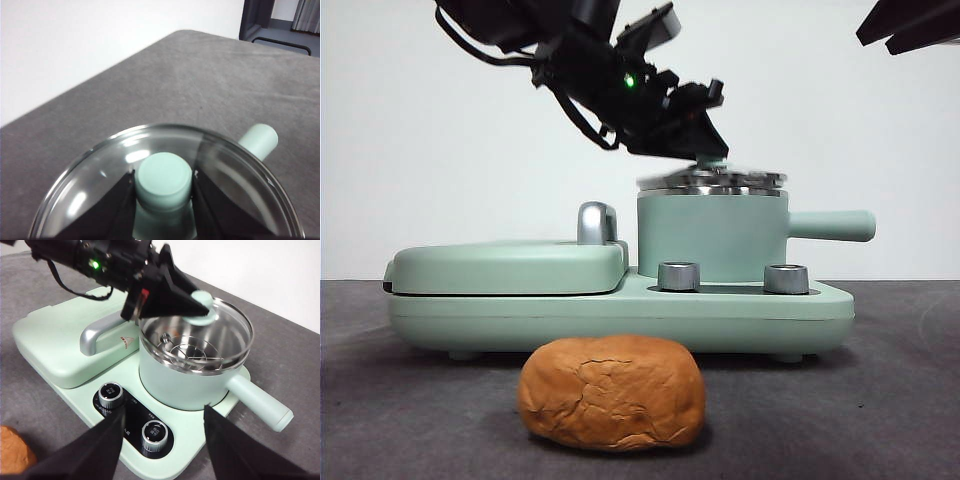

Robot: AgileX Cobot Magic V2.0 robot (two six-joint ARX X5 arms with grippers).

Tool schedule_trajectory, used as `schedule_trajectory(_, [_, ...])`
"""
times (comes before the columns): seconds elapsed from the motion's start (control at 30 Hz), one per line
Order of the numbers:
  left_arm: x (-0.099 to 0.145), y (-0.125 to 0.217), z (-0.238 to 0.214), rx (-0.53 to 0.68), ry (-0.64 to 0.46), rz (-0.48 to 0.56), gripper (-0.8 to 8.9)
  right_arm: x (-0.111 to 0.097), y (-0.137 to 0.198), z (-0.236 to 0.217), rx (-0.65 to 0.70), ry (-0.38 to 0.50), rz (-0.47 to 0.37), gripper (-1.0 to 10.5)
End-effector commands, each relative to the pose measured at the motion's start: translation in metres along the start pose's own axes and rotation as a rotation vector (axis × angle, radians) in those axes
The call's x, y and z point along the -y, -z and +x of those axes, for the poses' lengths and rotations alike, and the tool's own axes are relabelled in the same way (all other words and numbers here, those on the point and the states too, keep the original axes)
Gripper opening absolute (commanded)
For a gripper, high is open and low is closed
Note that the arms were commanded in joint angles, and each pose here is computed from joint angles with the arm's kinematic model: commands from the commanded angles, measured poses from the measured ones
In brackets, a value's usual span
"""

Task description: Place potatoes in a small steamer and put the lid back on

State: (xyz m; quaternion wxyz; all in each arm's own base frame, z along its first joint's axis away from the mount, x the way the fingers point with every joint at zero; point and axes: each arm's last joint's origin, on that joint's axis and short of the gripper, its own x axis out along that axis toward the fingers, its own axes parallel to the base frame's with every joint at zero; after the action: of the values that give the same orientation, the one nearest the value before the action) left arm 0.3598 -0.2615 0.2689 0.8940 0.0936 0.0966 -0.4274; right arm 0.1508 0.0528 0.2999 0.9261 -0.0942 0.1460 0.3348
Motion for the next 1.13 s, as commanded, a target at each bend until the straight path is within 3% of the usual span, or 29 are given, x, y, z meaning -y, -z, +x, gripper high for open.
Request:
schedule_trajectory(0.03, [0.001, -0.03, -0.014, 0.098, -0.013, 0.033, 0.06, 0.0, -0.005, -0.001, 0.011, 0.001, 0.011, 2.5])
schedule_trajectory(0.73, [0.01, -0.092, -0.11, 0.117, -0.015, -0.03, 0.1, -0.001, -0.004, -0.001, -0.006, -0.013, 0.019, 2.5])
schedule_trajectory(0.93, [0.008, -0.08, -0.15, 0.119, -0.056, -0.078, 0.1, -0.006, 0.001, 0.0, -0.057, -0.053, 0.027, 2.5])
schedule_trajectory(1.13, [0.018, -0.054, -0.188, 0.103, -0.083, -0.116, 0.1, -0.02, 0.0, 0.005, -0.069, -0.142, -0.03, 2.9])
